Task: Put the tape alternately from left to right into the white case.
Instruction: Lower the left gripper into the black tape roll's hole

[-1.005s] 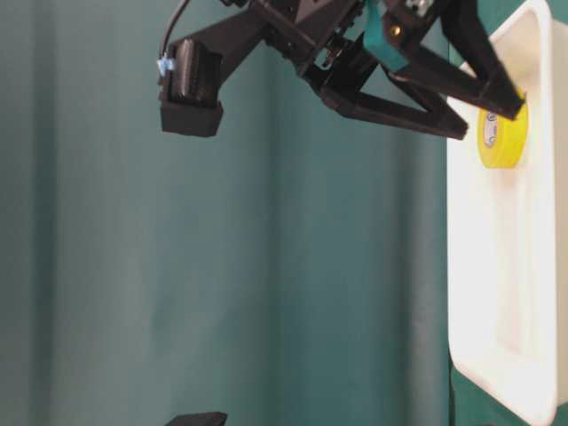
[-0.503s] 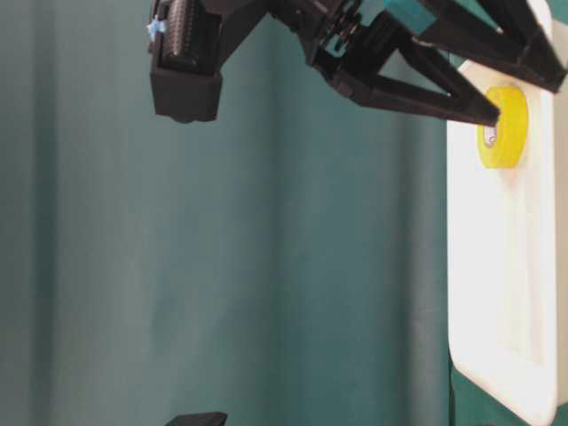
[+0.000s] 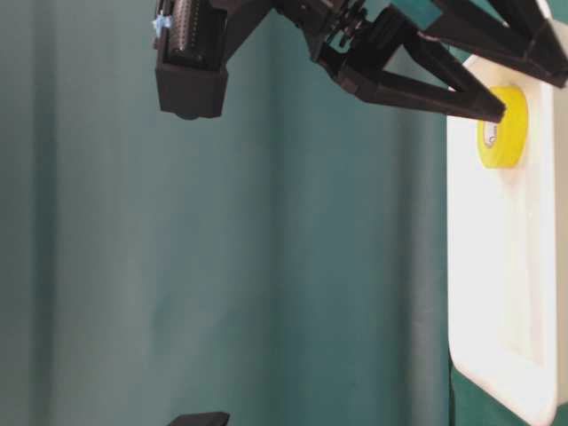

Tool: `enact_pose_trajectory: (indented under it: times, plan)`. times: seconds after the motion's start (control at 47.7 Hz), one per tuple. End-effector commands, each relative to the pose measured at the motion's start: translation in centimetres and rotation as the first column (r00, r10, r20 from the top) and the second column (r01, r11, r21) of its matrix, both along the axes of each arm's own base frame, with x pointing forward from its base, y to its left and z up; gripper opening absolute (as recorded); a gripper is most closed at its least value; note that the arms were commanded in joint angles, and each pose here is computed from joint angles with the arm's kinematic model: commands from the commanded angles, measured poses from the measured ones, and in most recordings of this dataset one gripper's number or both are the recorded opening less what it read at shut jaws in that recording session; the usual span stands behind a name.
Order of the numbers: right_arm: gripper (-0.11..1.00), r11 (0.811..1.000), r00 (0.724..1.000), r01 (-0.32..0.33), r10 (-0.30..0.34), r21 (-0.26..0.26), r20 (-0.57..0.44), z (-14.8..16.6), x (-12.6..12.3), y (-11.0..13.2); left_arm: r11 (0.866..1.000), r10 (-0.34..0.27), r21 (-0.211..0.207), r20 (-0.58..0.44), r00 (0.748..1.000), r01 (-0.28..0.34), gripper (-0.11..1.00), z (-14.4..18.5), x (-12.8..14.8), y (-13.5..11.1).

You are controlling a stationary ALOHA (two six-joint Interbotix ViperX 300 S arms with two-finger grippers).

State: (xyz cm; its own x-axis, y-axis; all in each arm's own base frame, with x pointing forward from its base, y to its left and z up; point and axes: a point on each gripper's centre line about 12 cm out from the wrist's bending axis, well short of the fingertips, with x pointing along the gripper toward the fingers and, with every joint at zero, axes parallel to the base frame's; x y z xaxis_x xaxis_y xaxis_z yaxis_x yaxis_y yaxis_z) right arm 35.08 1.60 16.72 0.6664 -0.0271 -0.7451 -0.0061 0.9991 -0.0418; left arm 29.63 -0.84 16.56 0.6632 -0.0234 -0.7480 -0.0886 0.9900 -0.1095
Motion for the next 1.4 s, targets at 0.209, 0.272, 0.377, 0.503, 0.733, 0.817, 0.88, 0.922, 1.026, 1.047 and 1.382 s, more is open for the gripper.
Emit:
enact_pose_trajectory:
  times: [0.209,0.272,0.377,0.503,0.733,0.817,0.88,0.922,1.026,1.047,1.382]
  plan:
    - [0.86,1.0,0.999,-0.005,0.004,0.006,0.039,1.1,0.1,0.2,0.997,0.044,-0.055,-0.033,0.999,-0.045,0.72,-0.9,1.0,-0.7]
    - [0.86,1.0,0.999,-0.004,0.003,0.007,0.038,1.1,0.1,0.2,0.997,0.053,-0.062,-0.046,0.998,-0.056,0.72,-1.3,1.0,-0.7]
    - [0.86,1.0,0.999,-0.004,0.003,0.006,0.035,1.0,0.0,0.1,0.995,0.064,-0.07,-0.062,0.996,-0.069,0.72,-1.8,1.2,-0.7]
    - [0.86,1.0,0.999,-0.004,0.003,0.007,0.036,1.0,0.0,0.1,0.993,0.083,-0.082,-0.086,0.993,-0.09,0.72,-2.4,1.5,-0.7]
    - [0.86,1.0,0.999,-0.004,0.003,0.007,0.036,1.0,0.0,0.1,0.992,0.084,-0.082,-0.118,0.989,-0.094,0.72,-3.5,2.3,-0.9]
    - [0.85,1.0,0.999,-0.004,0.003,0.006,0.035,1.0,0.0,0.1,0.992,0.082,-0.079,-0.135,0.987,-0.094,0.72,-4.0,2.5,-1.0]
    - [0.86,1.0,0.999,-0.004,0.003,0.006,0.035,1.0,0.0,0.1,0.992,0.084,-0.078,-0.15,0.985,-0.096,0.72,-4.6,2.7,-1.0]
    - [0.86,1.0,0.999,-0.004,0.003,0.006,0.033,0.9,0.0,0.1,0.993,0.083,-0.076,-0.157,0.984,-0.095,0.72,-4.9,2.8,-1.0]
    - [0.86,1.0,1.0,-0.004,0.003,0.006,0.03,0.8,-0.1,0.1,0.993,0.083,-0.073,-0.178,0.981,-0.097,0.72,-5.5,3.1,-1.0]
    - [0.86,1.0,1.0,-0.004,0.003,0.006,0.03,0.8,-0.1,0.1,0.993,0.081,-0.072,-0.186,0.979,-0.096,0.72,-5.7,3.2,-1.0]
    - [0.86,1.0,1.0,-0.004,0.004,0.005,0.03,0.8,-0.1,0.1,0.993,0.081,-0.064,-0.241,0.967,-0.099,0.71,-6.5,3.1,-1.1]
